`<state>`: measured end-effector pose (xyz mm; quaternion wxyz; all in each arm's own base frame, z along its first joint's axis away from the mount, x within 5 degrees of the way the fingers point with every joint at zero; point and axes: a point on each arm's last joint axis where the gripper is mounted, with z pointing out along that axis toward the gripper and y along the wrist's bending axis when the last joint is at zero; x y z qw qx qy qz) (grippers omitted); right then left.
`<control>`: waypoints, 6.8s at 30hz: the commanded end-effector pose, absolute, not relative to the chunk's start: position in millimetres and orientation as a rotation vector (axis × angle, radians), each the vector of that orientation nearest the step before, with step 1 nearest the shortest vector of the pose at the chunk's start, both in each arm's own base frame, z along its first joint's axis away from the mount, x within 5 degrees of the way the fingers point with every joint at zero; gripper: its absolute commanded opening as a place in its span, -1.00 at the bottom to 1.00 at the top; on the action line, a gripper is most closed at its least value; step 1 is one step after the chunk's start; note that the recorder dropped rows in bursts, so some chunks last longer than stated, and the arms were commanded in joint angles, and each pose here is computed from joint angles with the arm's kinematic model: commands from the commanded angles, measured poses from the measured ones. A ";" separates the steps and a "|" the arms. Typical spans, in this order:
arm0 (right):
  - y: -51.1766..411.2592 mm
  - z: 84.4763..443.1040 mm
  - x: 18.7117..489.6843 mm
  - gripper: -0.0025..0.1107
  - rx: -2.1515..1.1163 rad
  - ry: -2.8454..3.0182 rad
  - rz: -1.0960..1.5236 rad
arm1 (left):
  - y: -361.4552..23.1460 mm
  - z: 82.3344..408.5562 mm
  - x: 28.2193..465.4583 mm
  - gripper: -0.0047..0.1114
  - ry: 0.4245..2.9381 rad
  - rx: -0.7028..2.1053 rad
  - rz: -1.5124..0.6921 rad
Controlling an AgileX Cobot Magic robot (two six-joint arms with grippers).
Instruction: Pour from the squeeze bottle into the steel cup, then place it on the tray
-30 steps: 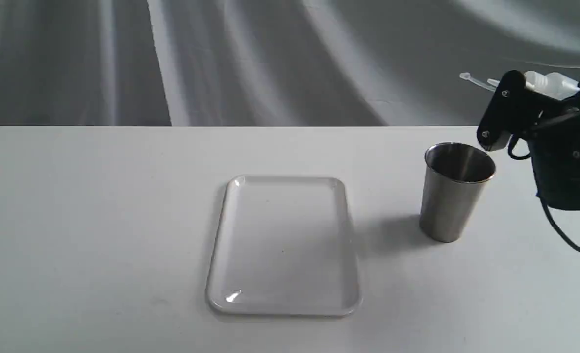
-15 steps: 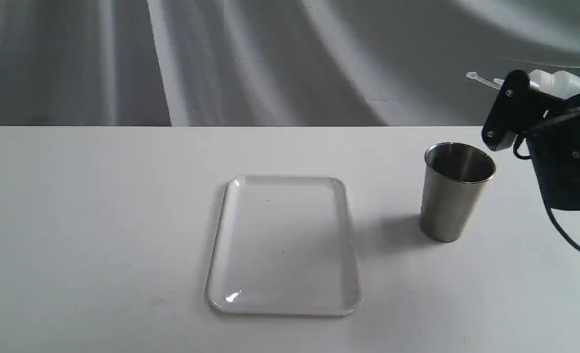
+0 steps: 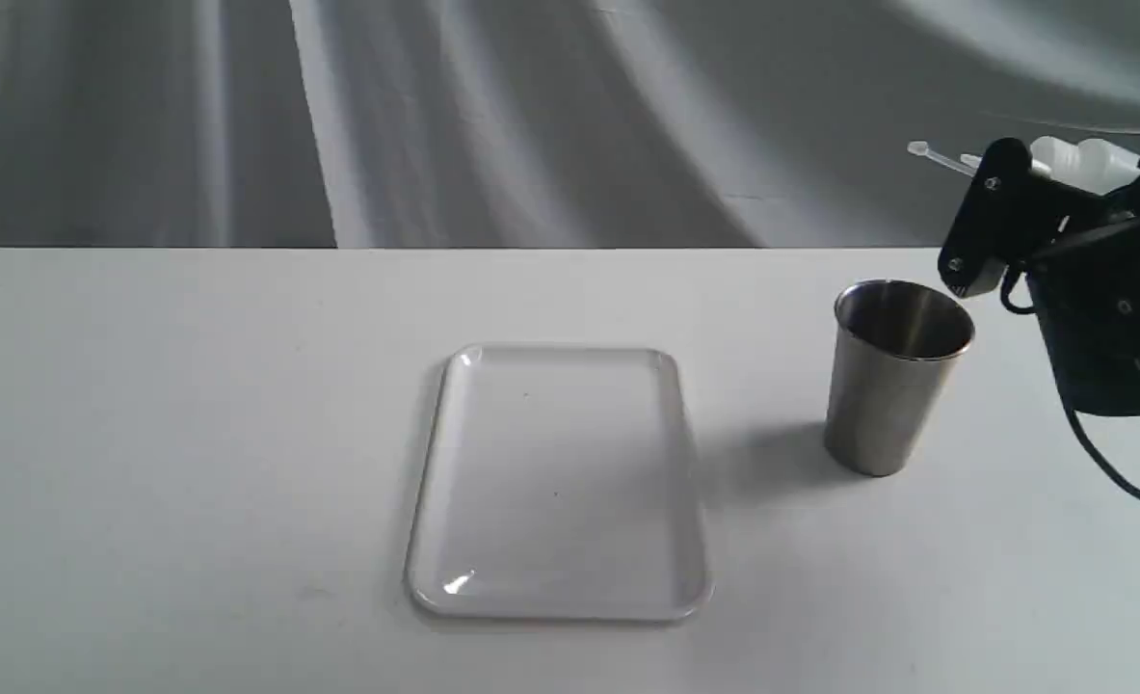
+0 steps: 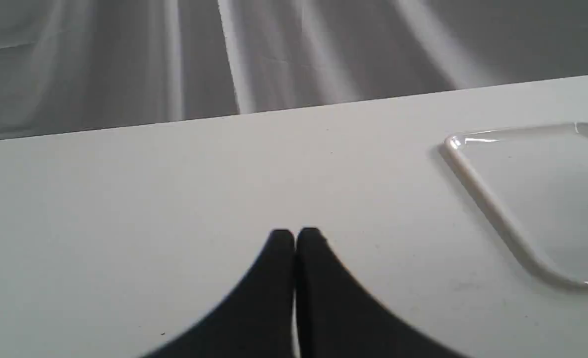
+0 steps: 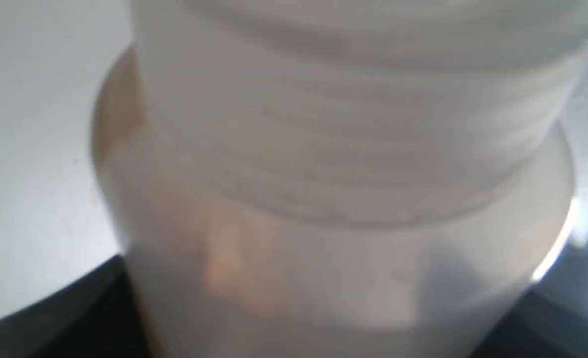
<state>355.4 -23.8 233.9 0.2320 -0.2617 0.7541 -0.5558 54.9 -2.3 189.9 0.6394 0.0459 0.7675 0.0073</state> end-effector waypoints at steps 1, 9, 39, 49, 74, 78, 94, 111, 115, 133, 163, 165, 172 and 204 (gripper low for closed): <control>-22.7 243.4 356.0 -0.66 -0.744 2.018 -1.590 | -2.7 189.1 55.0 -0.92 1.746 0.105 0.008; -20.5 243.7 355.8 -0.66 -0.890 2.000 -1.663 | -2.7 189.1 55.0 -0.92 1.746 0.107 0.010; -17.8 245.0 354.9 -0.66 -1.252 1.931 -1.845 | -2.7 189.1 55.0 -0.92 1.746 0.105 0.008; -15.3 245.2 354.8 -0.66 -1.388 1.891 -1.899 | -2.7 189.1 55.0 -0.92 1.746 0.105 0.008; -16.9 246.8 353.4 -0.66 -1.497 1.864 -1.979 | -2.7 189.1 55.0 -0.92 1.746 0.103 0.007; -16.9 246.8 353.4 -0.66 -1.497 1.864 -1.979 | -2.7 189.1 55.0 -0.92 1.746 0.106 0.009; -16.9 246.8 353.4 -0.66 -1.500 1.863 -1.980 | -2.7 189.1 55.0 -0.92 1.746 0.105 0.008; -16.9 246.8 353.4 -0.66 -1.500 1.863 -1.980 | -2.7 189.1 55.0 -0.92 1.746 0.105 0.009; -16.9 246.8 353.4 -0.66 -1.508 1.860 -1.983 | -2.7 189.1 55.0 -0.92 1.746 0.105 0.009; -17.4 247.2 353.0 -0.66 -1.538 1.852 -2.003 | -2.7 189.1 55.0 -0.92 1.746 0.107 0.010; -18.9 248.7 351.6 -0.66 -1.010 1.973 -1.837 | -2.7 189.1 55.0 -0.92 1.746 0.105 0.008; -18.9 248.7 351.6 -0.66 -0.889 1.986 -1.782 | -2.7 189.1 55.0 -0.92 1.746 0.105 0.008; -18.8 248.6 351.7 -0.66 -0.598 1.998 -1.632 | -2.7 189.1 55.0 -0.92 1.746 0.108 0.011; -17.0 391.8 266.8 -0.66 0.016 1.627 -0.977 | -2.7 189.1 55.0 -0.92 1.746 0.108 0.011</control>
